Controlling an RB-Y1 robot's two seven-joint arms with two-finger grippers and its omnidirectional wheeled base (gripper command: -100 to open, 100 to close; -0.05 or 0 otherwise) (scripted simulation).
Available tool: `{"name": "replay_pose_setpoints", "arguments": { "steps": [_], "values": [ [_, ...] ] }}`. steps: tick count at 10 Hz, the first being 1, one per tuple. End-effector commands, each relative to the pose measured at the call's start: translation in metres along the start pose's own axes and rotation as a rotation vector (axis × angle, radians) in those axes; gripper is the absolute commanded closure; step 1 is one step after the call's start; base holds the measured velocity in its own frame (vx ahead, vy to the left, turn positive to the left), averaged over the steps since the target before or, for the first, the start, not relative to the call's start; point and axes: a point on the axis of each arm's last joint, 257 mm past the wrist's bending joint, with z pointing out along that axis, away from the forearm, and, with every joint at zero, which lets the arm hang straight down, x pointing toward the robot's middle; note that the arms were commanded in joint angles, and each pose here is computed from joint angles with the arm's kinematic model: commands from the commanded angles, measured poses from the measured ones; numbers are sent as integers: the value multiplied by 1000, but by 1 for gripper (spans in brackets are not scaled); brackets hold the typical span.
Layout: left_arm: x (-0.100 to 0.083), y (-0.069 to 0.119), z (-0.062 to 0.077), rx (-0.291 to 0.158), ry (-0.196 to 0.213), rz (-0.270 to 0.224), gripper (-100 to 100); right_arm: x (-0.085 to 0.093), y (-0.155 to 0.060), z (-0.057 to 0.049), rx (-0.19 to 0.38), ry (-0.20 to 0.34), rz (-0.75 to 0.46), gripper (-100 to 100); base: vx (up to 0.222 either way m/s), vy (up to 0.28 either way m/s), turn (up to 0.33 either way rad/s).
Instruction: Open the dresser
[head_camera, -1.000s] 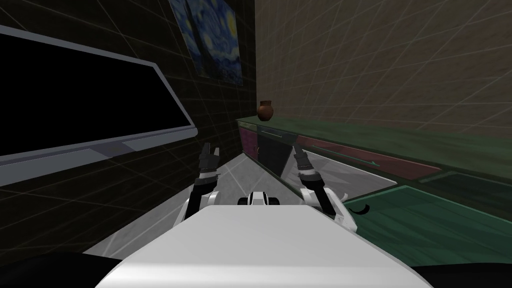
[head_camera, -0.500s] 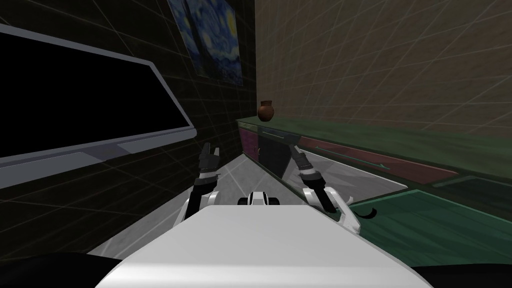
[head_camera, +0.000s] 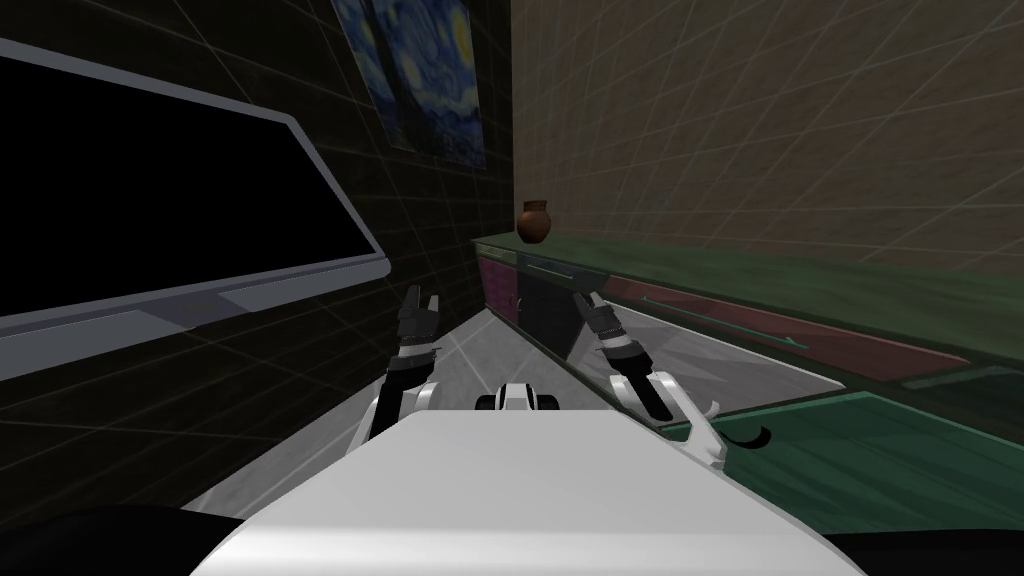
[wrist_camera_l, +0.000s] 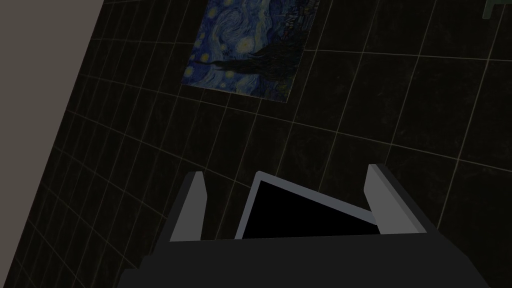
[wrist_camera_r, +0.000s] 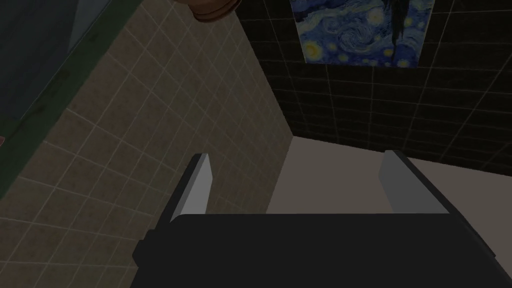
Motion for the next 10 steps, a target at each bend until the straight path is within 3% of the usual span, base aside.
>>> {"name": "replay_pose_setpoints", "arguments": {
  "steps": [1,3,6,10],
  "values": [
    [0,0,0,0,0,0,0,6,-10,-1,4,40,-141,-100,64,37,-9],
    [0,0,0,0,0,0,0,15,-26,-3,9,94,-302,-100,73,35,-16],
    [0,0,0,0,0,0,0,20,-35,-5,8,125,-415,-100,56,38,-9],
    [0,0,0,0,0,0,0,30,-66,-10,7,215,-688,-100,63,42,-14]
  ]
}}
